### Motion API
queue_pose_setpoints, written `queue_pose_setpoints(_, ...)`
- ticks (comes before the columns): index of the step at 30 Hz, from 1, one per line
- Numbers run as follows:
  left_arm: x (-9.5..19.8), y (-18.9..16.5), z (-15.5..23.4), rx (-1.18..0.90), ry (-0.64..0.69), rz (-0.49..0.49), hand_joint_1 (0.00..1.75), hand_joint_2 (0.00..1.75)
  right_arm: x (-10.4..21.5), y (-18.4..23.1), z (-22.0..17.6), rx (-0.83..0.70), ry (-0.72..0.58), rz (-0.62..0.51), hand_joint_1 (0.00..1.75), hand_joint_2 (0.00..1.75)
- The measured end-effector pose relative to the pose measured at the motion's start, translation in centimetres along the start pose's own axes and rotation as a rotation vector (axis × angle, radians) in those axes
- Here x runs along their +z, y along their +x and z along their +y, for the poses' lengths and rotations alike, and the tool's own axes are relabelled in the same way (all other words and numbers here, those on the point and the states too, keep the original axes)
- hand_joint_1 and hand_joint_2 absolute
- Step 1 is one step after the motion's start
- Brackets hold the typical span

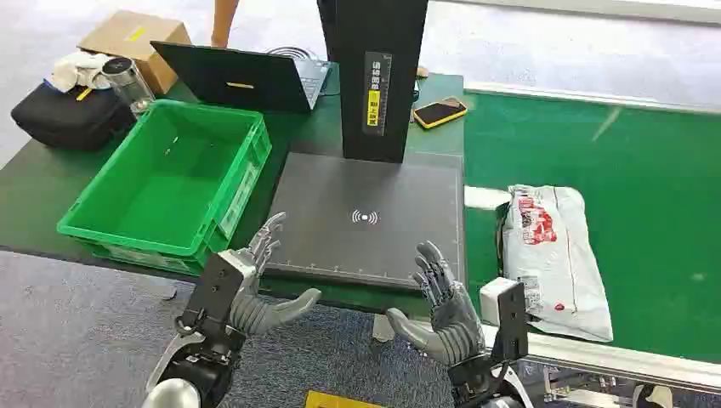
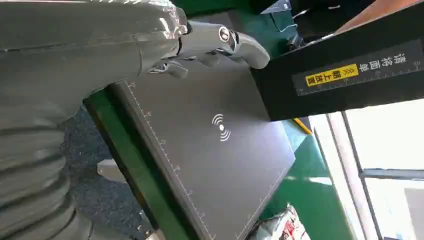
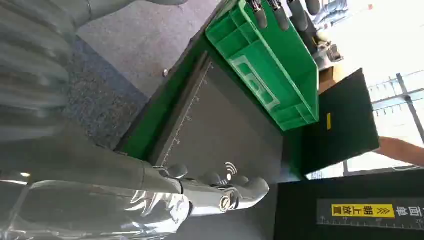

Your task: Moved the parcel from conveyor to table for the left to box.

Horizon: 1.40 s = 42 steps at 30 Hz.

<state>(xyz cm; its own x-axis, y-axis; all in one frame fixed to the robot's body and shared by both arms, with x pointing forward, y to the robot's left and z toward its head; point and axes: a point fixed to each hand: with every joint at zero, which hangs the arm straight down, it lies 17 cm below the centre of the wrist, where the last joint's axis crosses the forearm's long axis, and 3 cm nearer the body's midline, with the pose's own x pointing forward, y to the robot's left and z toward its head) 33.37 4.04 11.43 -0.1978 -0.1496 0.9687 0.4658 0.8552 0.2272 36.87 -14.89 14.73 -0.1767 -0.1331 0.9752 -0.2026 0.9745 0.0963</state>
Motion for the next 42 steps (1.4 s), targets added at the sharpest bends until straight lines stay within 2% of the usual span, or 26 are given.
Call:
queue_pose_setpoints(30, 0.0, 0.1, -0.1, -0.002, -0.005, -0.002, 0.00, 1.75, 0.0, -0.1, -0.1, 0.017, 0.000, 0.006, 0.00, 1.75)
queue_pose_setpoints(37, 0.0, 0.0, -0.2, -0.009, -0.011, 0.001, 0.00, 1.75, -0.3, 1.1, -2.2, 0.254, -0.006, -0.025, 0.00, 1.75)
queue_pose_setpoints(40, 0.2, -0.1, -0.3, -0.015, -0.018, 0.003, 0.00, 1.75, -0.5, 2.5, -4.5, 0.390, -0.033, -0.055, 0.00, 1.75)
queue_pose_setpoints(42, 0.2, -0.1, -0.5, -0.016, -0.026, 0.003, 0.00, 1.75, -0.5, 3.7, -7.4, 0.487, -0.069, -0.074, 0.00, 1.75)
